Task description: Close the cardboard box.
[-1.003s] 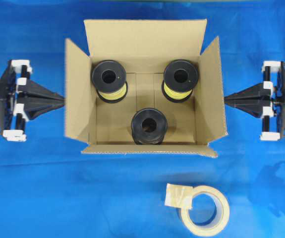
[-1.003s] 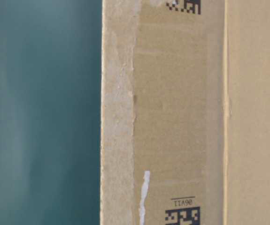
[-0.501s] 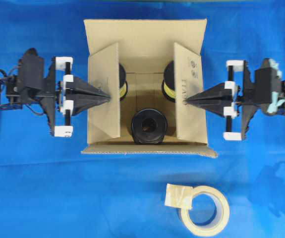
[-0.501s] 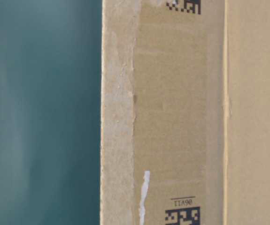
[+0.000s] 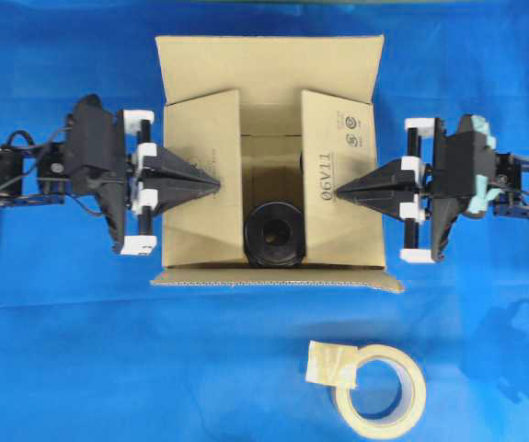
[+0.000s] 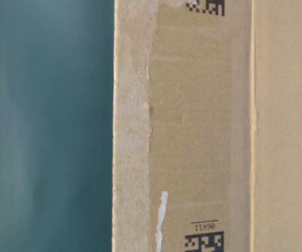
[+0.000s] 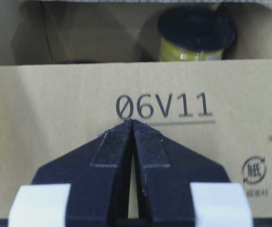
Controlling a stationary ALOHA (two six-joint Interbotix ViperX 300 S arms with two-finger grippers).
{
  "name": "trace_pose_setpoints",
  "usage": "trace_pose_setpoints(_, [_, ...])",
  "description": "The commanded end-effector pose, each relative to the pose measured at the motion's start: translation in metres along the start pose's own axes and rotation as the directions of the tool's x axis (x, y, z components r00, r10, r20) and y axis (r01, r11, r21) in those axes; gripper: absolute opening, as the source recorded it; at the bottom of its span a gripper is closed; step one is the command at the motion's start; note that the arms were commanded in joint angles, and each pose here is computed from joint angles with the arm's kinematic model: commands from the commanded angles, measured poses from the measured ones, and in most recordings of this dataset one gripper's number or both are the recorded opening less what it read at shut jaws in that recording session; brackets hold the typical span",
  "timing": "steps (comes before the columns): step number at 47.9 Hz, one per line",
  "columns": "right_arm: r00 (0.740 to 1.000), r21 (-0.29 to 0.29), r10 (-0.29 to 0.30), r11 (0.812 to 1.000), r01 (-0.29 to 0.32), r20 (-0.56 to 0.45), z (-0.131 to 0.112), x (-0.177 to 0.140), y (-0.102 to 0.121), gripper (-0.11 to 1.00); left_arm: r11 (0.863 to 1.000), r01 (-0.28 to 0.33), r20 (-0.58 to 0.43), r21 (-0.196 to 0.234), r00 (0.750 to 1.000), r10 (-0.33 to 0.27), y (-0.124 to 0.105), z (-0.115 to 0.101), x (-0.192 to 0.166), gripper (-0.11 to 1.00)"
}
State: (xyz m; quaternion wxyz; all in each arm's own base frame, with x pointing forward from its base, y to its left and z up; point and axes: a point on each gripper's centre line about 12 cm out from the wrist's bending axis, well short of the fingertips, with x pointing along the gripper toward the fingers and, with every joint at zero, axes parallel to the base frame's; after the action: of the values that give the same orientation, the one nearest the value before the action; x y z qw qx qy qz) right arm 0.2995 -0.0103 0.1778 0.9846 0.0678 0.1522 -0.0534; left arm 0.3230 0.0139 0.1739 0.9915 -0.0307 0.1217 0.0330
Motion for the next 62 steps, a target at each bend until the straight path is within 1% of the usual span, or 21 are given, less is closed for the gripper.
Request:
trace_pose_setpoints(1, [1.000,0.011,-0.003,1.000,0.003,-0.002,0.001,0.004,0.000,0.00,1.000,-0.005,-0.011,-0.011,1.000,0.005,0.001,-0.003,0.009,0.00])
trace_pose_setpoints(3, [1.000,0.015,-0.006,1.000,0.006,-0.008,0.000,0.005,0.000,0.00,1.000,-0.005,-0.026,-0.014,1.000,0.005,0.001,-0.007,0.012,0.00])
trace_pose_setpoints(6, [1.000,0.021,-0.010,1.000,0.011,-0.015,-0.003,0.006,-0.001,0.00,1.000,-0.005,-0.032,-0.020,0.999,0.004,0.000,-0.009,0.015,0.00])
trace_pose_setpoints(10, [1.000,0.022,-0.011,1.000,0.011,-0.015,-0.003,0.006,-0.001,0.00,1.000,-0.005,-0.023,-0.024,1.000,0.005,0.001,-0.006,0.019,0.00])
trace_pose_setpoints(18, [1.000,0.021,-0.010,1.000,0.010,-0.011,-0.001,0.008,0.000,0.00,1.000,-0.019,0.010,-0.007,1.000,0.019,0.006,0.005,0.031,0.00])
trace_pose_setpoints(24, [1.000,0.021,-0.011,1.000,0.011,-0.012,-0.001,0.010,0.000,0.00,0.999,-0.049,0.062,0.000,0.997,0.049,0.018,0.021,0.046,0.00])
trace_pose_setpoints(31, [1.000,0.021,-0.011,1.000,0.012,-0.014,0.000,0.013,0.000,0.00,0.995,-0.095,0.094,0.018,0.991,0.093,0.036,0.035,0.067,0.00])
trace_pose_setpoints(40, [1.000,0.019,-0.011,1.000,0.011,-0.014,0.000,0.015,0.000,0.00,0.988,-0.151,0.103,0.035,0.984,0.146,0.061,0.044,0.087,0.00])
trace_pose_setpoints(48, [1.000,0.019,-0.010,1.000,0.010,-0.017,-0.001,0.015,0.001,0.00,0.981,-0.194,0.098,0.032,0.977,0.190,0.082,0.049,0.100,0.00])
trace_pose_setpoints(53, [1.000,0.019,-0.011,1.000,0.012,-0.018,-0.001,0.016,0.000,0.00,0.979,-0.203,0.099,0.032,0.975,0.199,0.088,0.052,0.105,0.00])
trace_pose_setpoints(62, [1.000,0.020,-0.012,1.000,0.013,-0.018,-0.001,0.017,0.000,0.00,0.979,-0.203,0.104,0.034,0.975,0.198,0.089,0.054,0.110,0.00])
